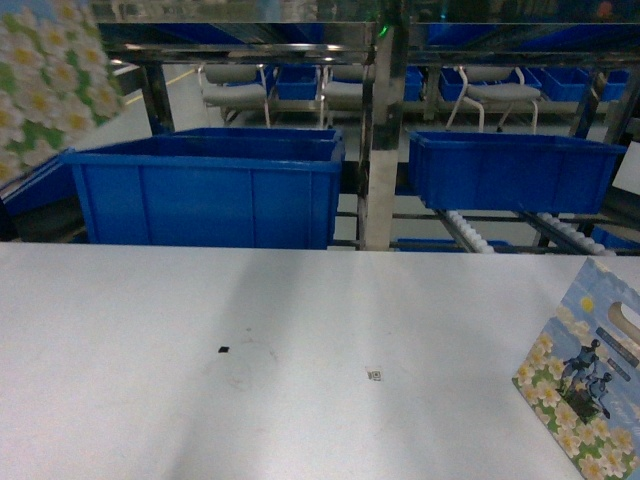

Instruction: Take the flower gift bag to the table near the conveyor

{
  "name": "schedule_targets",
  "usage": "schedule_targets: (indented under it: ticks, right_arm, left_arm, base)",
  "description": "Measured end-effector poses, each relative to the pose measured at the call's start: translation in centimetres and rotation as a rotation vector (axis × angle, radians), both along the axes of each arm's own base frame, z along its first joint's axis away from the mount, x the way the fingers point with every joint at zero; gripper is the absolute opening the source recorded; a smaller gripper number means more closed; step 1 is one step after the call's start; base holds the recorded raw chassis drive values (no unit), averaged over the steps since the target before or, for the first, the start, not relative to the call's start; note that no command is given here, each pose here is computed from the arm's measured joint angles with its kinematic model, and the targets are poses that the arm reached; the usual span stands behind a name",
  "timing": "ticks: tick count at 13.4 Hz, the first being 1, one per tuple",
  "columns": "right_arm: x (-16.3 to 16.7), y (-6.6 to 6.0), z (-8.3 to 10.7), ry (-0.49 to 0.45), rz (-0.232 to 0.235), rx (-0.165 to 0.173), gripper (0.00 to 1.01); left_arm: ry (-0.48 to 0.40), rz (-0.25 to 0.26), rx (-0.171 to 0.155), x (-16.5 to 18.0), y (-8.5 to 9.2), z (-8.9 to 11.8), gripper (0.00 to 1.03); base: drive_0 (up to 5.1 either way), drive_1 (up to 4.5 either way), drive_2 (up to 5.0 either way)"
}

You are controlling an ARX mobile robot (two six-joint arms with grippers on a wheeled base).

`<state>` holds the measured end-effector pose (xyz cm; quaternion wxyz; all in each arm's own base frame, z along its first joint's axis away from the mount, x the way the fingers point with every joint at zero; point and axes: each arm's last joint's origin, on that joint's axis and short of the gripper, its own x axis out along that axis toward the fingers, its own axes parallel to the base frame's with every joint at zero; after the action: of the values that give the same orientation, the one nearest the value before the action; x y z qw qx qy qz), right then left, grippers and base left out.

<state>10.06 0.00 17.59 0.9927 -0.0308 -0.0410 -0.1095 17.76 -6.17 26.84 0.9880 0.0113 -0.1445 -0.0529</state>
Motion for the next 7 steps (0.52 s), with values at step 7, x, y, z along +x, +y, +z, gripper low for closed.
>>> schedule_targets:
  ticks: [7]
  right_arm:
    - [0.0,0.0,0.0,0.000,0.000,0.000,0.98]
  left_arm:
    - [0.060,0.092,-0.063,6.3,-3.1,-4.5,0.02]
  base:
    - [0.0,0.00,0.0]
